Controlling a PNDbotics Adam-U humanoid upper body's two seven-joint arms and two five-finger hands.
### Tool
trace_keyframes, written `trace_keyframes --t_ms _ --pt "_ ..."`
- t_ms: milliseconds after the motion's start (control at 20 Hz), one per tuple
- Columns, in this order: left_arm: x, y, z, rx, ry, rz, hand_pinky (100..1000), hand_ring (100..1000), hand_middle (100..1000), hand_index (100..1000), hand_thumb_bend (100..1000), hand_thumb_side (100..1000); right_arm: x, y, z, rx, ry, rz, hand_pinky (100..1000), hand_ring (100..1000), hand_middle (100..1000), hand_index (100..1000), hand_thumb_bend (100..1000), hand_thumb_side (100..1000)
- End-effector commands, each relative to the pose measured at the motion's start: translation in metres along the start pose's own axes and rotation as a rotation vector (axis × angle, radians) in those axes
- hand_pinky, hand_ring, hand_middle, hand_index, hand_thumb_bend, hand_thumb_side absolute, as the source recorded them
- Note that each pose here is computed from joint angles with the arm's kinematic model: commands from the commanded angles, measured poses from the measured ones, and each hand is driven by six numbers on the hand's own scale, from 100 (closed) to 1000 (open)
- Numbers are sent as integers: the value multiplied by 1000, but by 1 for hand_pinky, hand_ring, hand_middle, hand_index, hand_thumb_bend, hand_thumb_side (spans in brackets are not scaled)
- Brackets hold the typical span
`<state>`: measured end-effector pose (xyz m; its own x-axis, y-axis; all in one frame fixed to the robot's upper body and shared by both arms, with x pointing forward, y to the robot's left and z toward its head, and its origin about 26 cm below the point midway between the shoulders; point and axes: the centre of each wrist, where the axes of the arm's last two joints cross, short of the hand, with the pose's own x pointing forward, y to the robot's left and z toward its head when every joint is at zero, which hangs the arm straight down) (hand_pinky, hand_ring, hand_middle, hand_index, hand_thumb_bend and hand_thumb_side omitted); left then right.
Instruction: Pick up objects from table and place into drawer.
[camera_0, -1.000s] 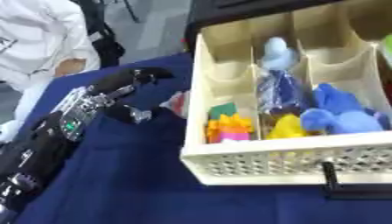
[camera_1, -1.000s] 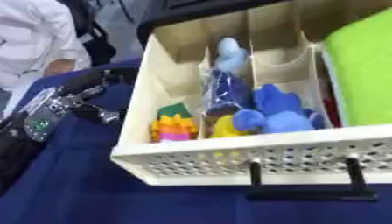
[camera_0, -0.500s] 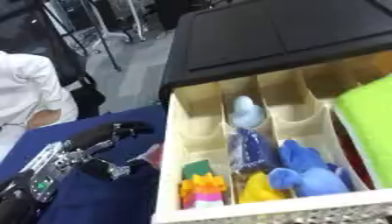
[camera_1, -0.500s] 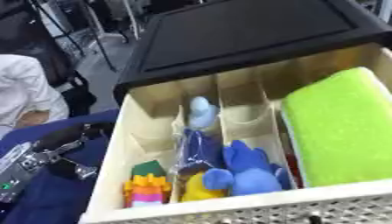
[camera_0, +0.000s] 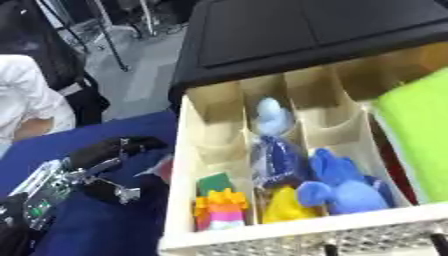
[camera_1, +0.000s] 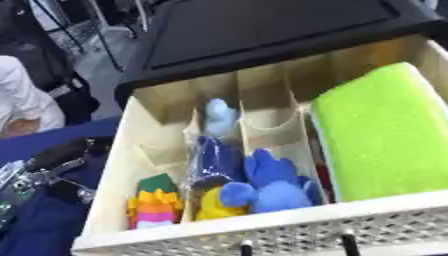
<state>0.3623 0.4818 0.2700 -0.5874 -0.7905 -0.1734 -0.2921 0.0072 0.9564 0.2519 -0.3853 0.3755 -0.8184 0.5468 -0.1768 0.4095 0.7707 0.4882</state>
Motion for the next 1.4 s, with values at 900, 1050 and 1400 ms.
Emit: trace_keyframes --t_ms 900,1050,1400 --pt "-4 23 6 -25 -37 -19 743 915 914 1000 222 677 3 -2 -8 -115 -111 -100 603 721 636 734 100 1000" --pt "-4 27 5 -14 -46 -32 745 916 917 1000 227 670 3 -2 -8 -115 -111 -102 601 720 635 732 100 1000" --pt "0 27 -3 -25 -75 -56 749 920 928 1000 233 671 3 -3 -7 -121 -106 -100 598 719 633 730 100 1000"
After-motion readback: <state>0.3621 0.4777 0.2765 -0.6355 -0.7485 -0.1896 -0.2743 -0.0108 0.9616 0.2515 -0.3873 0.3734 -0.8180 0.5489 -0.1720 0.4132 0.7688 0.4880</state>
